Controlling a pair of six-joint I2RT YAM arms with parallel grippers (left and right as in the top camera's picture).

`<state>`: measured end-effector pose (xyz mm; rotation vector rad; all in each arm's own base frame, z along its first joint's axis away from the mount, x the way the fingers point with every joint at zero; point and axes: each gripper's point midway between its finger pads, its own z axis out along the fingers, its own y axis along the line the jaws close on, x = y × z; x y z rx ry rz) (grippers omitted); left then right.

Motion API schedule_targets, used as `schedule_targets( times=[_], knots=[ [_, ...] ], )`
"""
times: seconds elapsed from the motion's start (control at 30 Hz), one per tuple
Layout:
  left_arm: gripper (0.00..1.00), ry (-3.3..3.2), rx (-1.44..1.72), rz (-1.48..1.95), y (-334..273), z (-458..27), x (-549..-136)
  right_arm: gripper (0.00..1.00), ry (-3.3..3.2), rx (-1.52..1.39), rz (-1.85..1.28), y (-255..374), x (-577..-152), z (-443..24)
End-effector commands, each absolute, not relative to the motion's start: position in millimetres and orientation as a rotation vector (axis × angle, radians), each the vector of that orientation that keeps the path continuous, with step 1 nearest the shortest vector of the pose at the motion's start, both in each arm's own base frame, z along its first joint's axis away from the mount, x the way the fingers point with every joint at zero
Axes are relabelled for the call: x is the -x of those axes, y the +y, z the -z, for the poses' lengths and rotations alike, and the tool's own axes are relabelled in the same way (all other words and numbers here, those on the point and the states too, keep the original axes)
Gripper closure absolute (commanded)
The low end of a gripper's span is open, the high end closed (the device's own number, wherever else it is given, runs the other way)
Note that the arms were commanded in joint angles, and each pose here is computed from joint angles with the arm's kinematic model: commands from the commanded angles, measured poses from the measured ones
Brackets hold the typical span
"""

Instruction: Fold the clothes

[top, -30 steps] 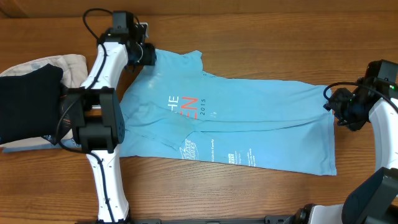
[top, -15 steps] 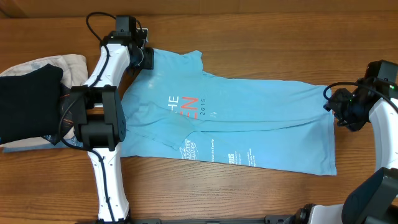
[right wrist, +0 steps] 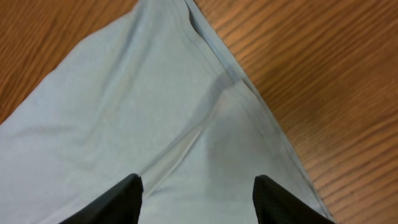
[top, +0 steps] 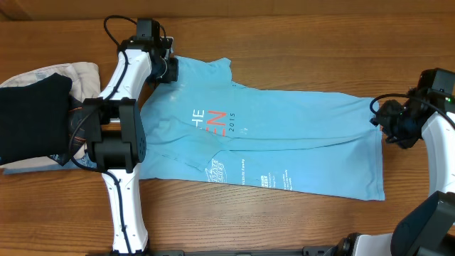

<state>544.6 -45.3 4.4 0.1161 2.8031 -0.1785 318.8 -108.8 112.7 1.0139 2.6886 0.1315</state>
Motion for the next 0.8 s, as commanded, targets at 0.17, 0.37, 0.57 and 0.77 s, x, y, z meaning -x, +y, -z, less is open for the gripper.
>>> schedule_targets(
  times=[0.17, 0.37, 0.57, 0.77],
  knots=[
    [0.96, 2.784, -0.025, 0.198, -38, -26, -543, 0.46, 2.576, -0.833, -0.101, -121, -355, -133],
    [0.96, 2.769, 0.043, 0.211, -37, -47, -540, 0.35, 2.505, -0.762, -0.092, -134, -391, -121],
    [0.96, 2.746, 0.070, 0.289, -45, -61, -540, 0.31, 2.452, -0.710, -0.089, -147, -427, -95],
    [0.96, 2.742, 0.099, 0.325, -48, -64, -540, 0.31, 2.427, -0.692, -0.101, -154, -452, -63]
  ],
)
